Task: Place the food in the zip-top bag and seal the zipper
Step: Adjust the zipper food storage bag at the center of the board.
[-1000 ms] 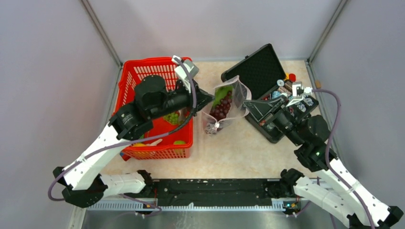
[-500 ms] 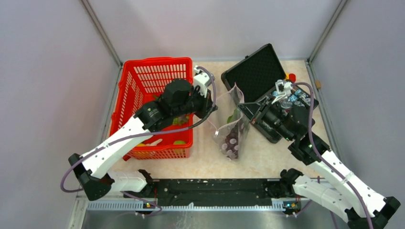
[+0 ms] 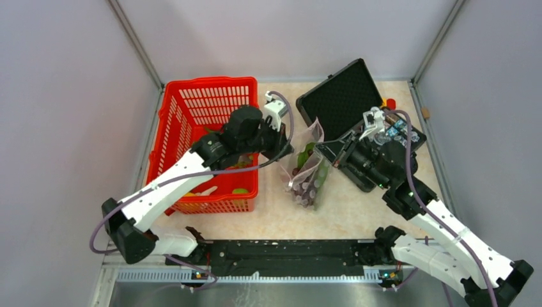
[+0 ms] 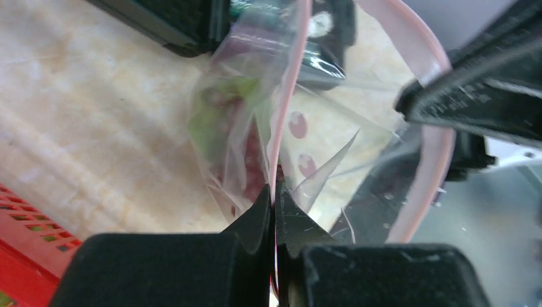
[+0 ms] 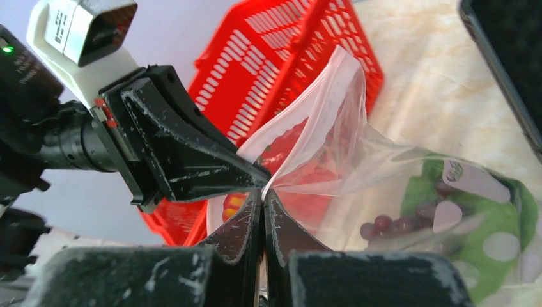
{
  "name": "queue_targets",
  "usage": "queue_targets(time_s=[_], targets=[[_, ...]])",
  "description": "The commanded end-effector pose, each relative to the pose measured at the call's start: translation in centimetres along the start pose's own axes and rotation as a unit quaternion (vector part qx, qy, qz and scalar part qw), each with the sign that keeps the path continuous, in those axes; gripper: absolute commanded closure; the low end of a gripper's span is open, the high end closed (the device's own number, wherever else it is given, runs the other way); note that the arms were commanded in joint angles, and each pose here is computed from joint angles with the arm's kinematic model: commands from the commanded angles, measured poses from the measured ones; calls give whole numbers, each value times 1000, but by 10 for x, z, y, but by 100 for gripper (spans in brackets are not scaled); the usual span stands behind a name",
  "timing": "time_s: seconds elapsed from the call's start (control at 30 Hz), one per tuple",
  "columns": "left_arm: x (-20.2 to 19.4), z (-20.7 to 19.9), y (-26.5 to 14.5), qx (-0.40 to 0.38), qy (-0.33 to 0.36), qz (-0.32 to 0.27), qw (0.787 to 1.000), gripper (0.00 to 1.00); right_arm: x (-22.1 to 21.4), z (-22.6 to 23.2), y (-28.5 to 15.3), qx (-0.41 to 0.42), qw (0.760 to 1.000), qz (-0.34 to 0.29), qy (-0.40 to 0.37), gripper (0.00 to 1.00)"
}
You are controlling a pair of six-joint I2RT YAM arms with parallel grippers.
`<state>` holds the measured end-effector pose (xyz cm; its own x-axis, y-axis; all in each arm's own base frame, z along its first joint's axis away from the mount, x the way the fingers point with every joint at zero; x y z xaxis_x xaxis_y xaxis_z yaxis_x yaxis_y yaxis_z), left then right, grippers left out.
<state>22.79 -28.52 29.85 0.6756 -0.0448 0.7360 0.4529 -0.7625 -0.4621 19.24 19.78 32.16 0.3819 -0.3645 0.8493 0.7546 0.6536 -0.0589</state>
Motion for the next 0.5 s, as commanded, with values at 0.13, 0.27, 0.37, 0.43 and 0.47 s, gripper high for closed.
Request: queue_targets(time_s=[0.13, 0.27, 0.37, 0.43, 0.47], targets=[[35, -31, -59, -33, 26, -114, 993, 100, 57, 44, -34, 100, 989, -109, -33, 100], [34, -29, -55, -29, 23, -108, 993, 61, 46, 34, -23, 68, 995, -74, -24, 100], [37, -23, -59, -6, 22, -125, 992, 40, 46, 34, -19, 66, 995, -69, -18, 100], [37, -18, -64, 10, 23, -128, 991, 27, 46, 36, -18, 73, 995, -68, -17, 100], [37, -17, -66, 12, 24, -128, 991, 25, 47, 37, -17, 74, 995, -67, -17, 100]])
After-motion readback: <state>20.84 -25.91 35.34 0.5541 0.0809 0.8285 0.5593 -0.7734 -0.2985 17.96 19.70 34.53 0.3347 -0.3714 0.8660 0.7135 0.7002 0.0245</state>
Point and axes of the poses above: each gripper's point midway between its finger pads, its own y axis out along the fingers, its own z axis along the line the jaws close on, x = y × z, the point moved 4 cm from there along -y, back along the fingers, and after that the axes turned 10 degrees about -y, right-handed, at the moved point
